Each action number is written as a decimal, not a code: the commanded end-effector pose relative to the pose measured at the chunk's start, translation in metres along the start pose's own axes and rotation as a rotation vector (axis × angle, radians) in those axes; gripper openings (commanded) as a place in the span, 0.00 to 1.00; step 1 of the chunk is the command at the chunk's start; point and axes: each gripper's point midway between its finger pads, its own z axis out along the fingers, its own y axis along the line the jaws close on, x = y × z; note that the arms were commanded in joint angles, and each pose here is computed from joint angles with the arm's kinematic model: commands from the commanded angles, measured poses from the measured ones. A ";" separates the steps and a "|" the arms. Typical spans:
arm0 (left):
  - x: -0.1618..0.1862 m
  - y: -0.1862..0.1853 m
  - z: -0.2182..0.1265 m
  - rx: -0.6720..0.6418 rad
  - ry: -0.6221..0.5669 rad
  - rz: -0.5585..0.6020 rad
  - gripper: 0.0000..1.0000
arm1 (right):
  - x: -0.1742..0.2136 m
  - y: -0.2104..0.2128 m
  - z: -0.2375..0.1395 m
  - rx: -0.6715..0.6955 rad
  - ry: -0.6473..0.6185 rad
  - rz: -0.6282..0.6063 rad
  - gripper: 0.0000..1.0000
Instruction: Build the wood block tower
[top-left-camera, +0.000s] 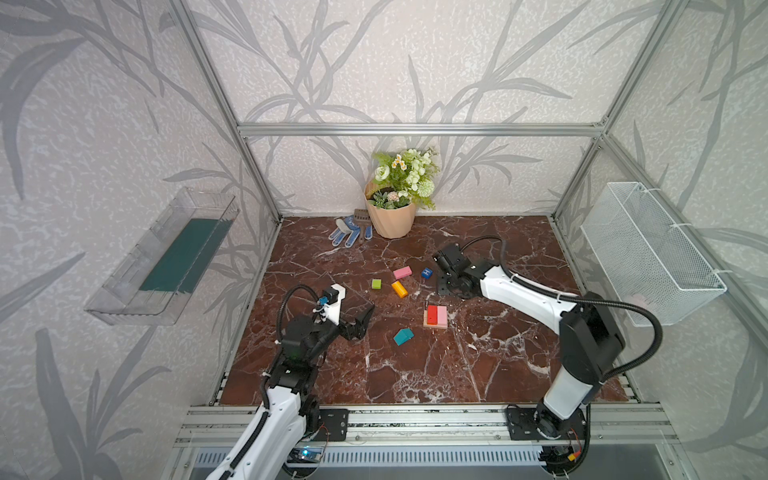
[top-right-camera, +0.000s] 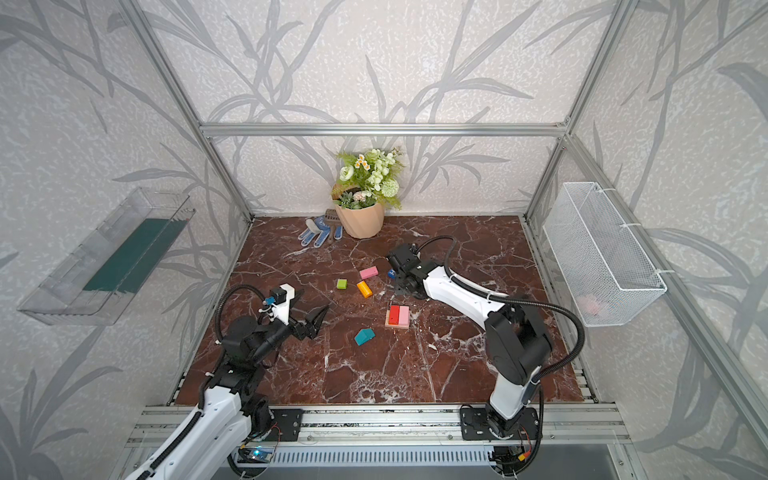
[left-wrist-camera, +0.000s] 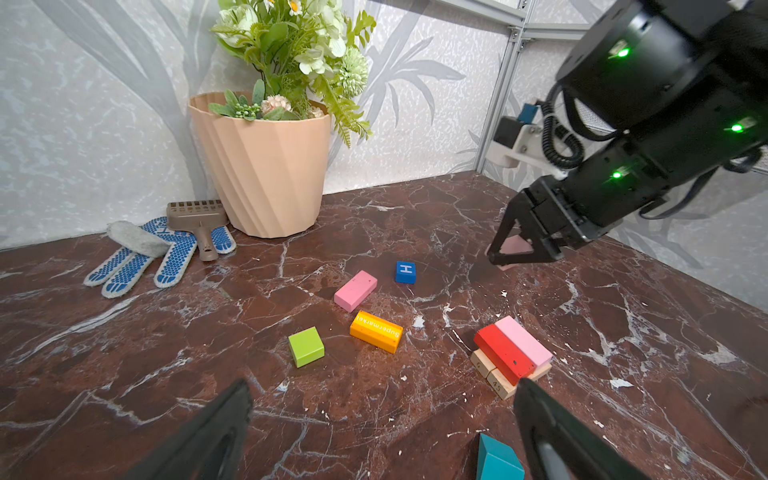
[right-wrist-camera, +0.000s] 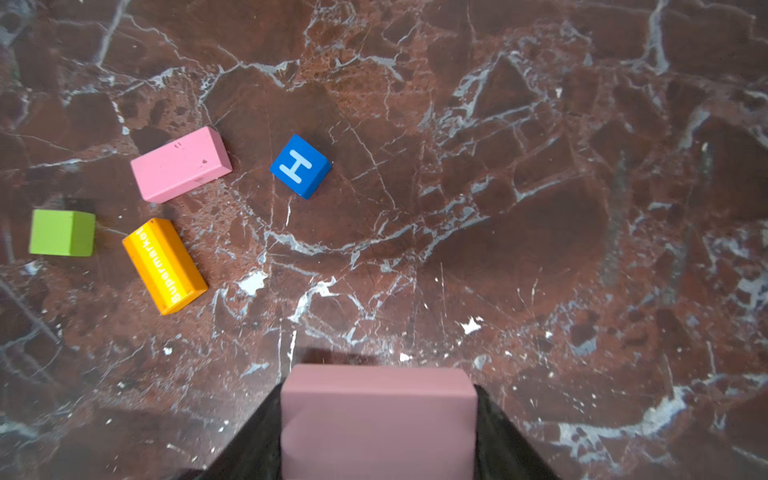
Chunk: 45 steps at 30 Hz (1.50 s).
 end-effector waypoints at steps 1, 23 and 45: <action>-0.001 -0.004 -0.001 0.017 -0.016 0.011 0.99 | 0.015 -0.004 -0.009 -0.019 -0.021 0.044 0.51; 0.016 -0.058 0.043 0.533 0.227 -0.118 0.99 | 0.056 0.034 0.001 -0.060 0.032 0.072 0.45; 0.025 -0.054 0.051 0.484 0.259 -0.115 0.99 | 0.069 0.038 0.034 0.018 0.103 0.048 0.44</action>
